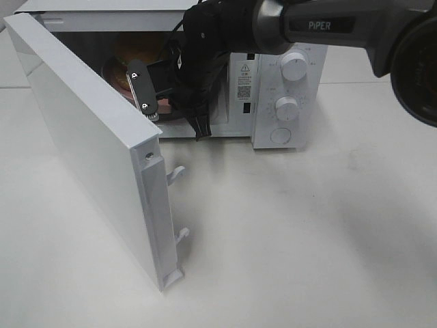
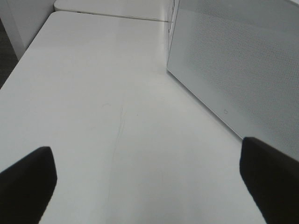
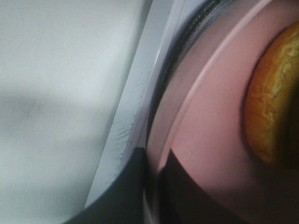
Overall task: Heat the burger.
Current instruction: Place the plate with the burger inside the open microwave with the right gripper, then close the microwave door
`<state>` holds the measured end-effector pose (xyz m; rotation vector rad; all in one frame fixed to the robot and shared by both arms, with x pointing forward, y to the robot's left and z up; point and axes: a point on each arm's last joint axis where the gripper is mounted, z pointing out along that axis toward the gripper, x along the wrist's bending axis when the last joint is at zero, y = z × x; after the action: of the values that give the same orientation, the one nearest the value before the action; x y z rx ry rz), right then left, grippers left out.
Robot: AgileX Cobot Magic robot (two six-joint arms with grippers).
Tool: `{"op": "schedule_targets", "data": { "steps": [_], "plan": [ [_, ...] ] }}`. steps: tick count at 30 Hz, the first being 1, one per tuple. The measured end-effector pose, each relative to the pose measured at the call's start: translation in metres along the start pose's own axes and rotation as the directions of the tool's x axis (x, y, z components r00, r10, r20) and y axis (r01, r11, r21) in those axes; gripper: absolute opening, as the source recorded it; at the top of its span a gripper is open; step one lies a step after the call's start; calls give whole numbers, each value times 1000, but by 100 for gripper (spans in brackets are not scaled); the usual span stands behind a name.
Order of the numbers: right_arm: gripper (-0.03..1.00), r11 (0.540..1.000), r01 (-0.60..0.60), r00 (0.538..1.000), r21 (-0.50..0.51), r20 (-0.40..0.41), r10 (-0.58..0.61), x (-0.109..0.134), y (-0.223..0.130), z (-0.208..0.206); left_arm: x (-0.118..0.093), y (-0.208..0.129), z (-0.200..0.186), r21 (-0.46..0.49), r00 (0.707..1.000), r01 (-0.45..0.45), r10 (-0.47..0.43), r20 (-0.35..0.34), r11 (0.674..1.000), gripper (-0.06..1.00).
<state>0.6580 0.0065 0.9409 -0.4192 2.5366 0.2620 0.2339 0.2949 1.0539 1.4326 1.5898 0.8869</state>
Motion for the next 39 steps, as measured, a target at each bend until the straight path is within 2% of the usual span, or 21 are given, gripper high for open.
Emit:
{"op": "schedule_targets", "data": {
  "steps": [11,19,21,24,26,29,31,39],
  "plan": [
    [5,997,-74,997,13,3,74,-1,-5,14,0,0,0,0,1000,0,0,0,1000,99],
    [14,997,-72,997,15,32,71,-5,-10,14,0,0,0,0,1000,0,0,0,1000,99],
    [25,997,-75,996,6,50,75,-9,-9,12,0,0,0,0,1000,0,0,0,1000,99],
    [28,997,-80,995,5,52,80,-9,-9,11,0,0,0,0,1000,0,0,0,1000,99],
    [41,996,-94,995,4,43,93,-9,-9,11,0,0,0,0,1000,0,0,0,1000,99],
    [44,995,-102,994,0,39,102,-9,-9,11,0,0,0,0,1000,0,0,0,1000,99],
    [54,991,-132,991,-16,21,132,-8,-7,9,0,0,0,0,1000,0,0,0,1000,99],
    [66,987,-156,988,-27,6,156,-5,-7,-6,0,0,0,0,1000,0,0,0,1000,99]
  ]
}}
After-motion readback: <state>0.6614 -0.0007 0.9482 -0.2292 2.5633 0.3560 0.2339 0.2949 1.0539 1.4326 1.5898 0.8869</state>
